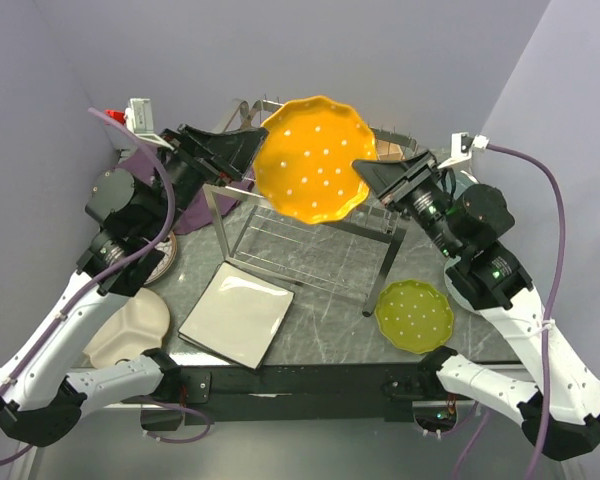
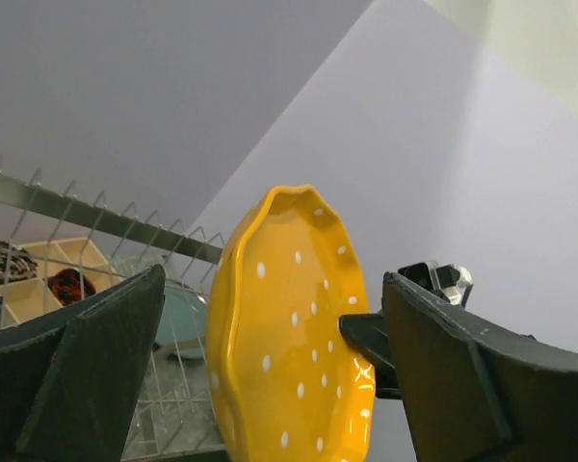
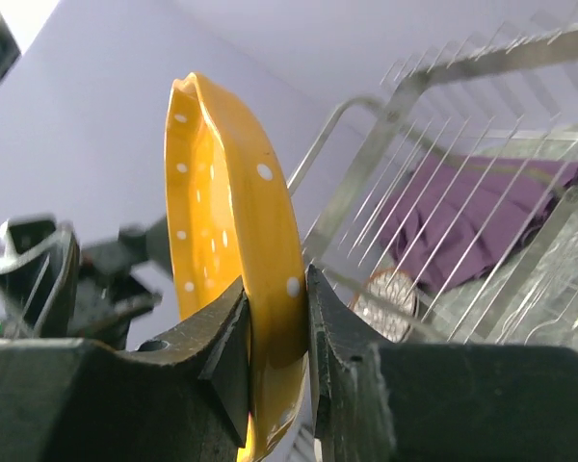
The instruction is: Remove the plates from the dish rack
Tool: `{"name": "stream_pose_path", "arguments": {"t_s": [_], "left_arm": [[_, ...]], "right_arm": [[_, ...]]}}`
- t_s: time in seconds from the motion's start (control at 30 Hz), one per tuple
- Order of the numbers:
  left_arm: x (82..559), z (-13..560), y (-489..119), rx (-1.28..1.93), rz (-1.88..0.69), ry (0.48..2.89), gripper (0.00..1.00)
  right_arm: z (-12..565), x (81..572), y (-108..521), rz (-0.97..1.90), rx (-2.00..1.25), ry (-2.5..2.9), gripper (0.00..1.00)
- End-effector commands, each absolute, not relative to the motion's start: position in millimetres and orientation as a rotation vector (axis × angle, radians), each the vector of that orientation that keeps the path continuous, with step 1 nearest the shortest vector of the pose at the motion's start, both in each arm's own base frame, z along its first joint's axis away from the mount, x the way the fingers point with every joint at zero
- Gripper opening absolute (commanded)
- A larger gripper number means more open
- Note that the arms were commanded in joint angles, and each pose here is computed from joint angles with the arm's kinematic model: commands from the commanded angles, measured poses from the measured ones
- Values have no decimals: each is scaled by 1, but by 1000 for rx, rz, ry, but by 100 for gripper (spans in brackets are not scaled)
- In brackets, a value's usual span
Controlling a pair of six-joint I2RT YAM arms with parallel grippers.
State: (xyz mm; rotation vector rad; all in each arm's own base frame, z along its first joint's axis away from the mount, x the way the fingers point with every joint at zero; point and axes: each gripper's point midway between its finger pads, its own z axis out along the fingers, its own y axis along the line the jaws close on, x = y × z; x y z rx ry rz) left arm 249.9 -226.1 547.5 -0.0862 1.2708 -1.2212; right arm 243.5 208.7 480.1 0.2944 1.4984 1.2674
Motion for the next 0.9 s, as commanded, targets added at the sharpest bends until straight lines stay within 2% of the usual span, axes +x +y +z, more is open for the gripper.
{"name": "stream_pose_path", "arguments": {"t_s": [0.0, 0.43, 0.7, 0.87], "left_arm": [[244, 566, -194, -122, -1083, 1224, 99], [234, 517, -184, -91, -1014, 1317, 100], [230, 480, -197, -58, -1070, 1391, 99], [225, 463, -197, -54, -1091, 1396, 99]], "right_arm": [[590, 226, 161, 1399, 345, 1121, 0], [617, 274, 65, 1189, 570, 953, 0], [600, 282, -4, 1012, 743, 876, 0], [554, 281, -36, 905, 883, 924, 0]]}}
